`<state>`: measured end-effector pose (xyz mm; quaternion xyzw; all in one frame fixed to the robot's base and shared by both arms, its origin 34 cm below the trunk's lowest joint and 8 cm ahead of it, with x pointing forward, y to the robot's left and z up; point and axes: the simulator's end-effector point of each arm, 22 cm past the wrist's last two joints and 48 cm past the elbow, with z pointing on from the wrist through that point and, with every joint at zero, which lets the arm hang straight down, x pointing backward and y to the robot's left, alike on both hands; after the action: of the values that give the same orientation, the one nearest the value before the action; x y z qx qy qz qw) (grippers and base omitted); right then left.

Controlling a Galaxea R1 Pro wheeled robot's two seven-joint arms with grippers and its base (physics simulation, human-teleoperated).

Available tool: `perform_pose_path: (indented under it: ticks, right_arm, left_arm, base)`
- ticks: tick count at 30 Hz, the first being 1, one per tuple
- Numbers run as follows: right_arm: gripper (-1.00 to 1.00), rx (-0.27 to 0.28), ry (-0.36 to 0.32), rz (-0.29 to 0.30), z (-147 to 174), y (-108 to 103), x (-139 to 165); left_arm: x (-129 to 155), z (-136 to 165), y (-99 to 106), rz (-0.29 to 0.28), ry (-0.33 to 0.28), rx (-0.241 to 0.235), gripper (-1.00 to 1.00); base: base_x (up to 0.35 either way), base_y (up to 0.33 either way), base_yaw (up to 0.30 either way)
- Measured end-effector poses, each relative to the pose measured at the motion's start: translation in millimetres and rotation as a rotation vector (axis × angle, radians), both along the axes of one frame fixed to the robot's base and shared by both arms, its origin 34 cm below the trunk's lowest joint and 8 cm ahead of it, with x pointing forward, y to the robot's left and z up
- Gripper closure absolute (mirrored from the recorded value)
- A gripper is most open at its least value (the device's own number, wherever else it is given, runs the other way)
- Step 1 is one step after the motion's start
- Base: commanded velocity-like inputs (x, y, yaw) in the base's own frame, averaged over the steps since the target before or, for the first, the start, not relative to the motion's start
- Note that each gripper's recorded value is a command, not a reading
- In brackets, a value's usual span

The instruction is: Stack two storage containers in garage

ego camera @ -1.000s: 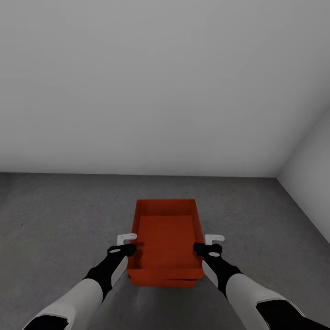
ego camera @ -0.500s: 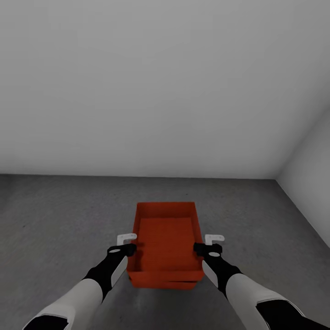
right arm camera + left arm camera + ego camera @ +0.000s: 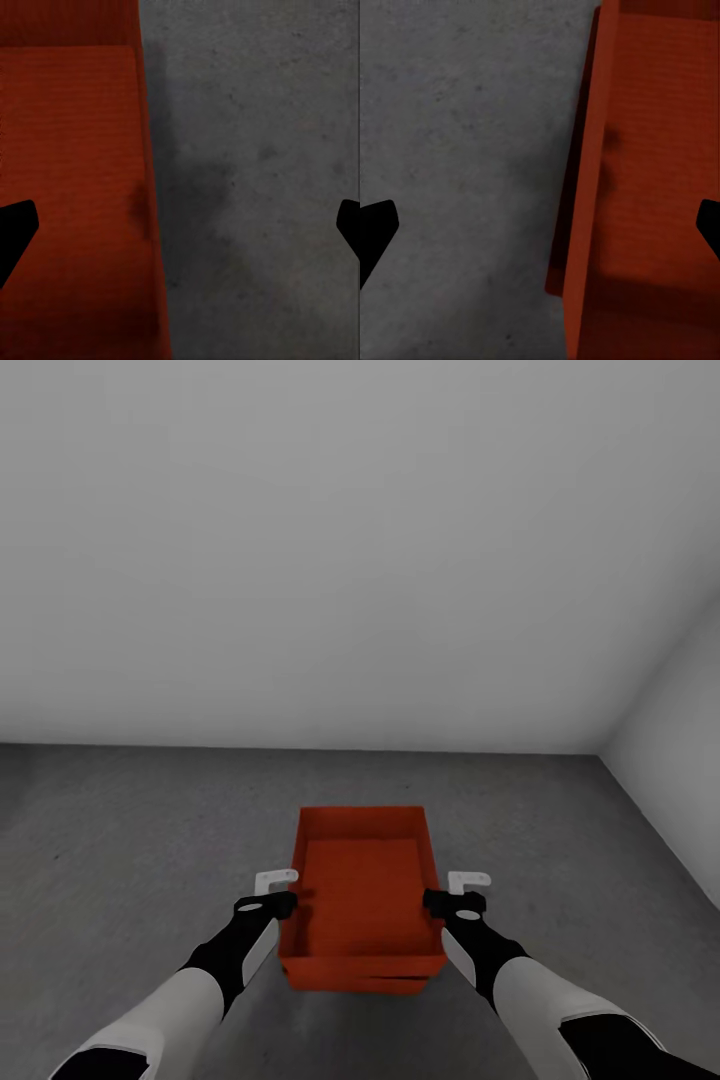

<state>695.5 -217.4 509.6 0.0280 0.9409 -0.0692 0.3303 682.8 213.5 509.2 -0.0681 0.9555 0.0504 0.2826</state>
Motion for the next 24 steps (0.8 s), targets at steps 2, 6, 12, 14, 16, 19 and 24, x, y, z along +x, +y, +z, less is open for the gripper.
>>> perform_pose_path:
  ticks: [2,6,12,14,16,19,24]
  right_arm:
    - [-1.0,0.0,-0.001,0.0,4,0,1]
    - [-1.0,0.001,-0.002,-0.001,11,-1,2]
    - [-1.0,0.001,-0.002,-0.002,22,-1,3]
    - [-1.0,0.001,-0.002,-0.002,26,-1,3]
    - [-1.0,0.001,-0.002,-0.003,29,-1,3]
    - [-1.0,0.001,-0.002,-0.003,34,-1,3]
    - [-1.0,0.001,-0.001,-0.002,43,-1,3]
  left_arm:
    - [0,4,0,-0.001,-0.001,0.0,-1.0]
    - [1,11,0,-0.001,-0.002,0.0,-1.0]
    - [2,22,0,-0.001,-0.003,0.0,-1.0]
    - [2,25,0,0.0,-0.003,0.0,-1.0]
    - [3,29,0,0.0,-0.003,0.0,-1.0]
    - [3,34,0,0.0,-0.003,0.001,-1.0]
    - [4,43,1,-0.001,-0.004,0.002,-1.0]
  base:
    - [0.0,0.0,0.0]
    - [0.0,0.0,0.0]
    - [0.0,0.0,0.0]
    - [0.0,0.0,0.0]
    - [0.0,0.0,0.0]
    - [0.0,0.0,0.0]
    - [0.0,0.0,0.0]
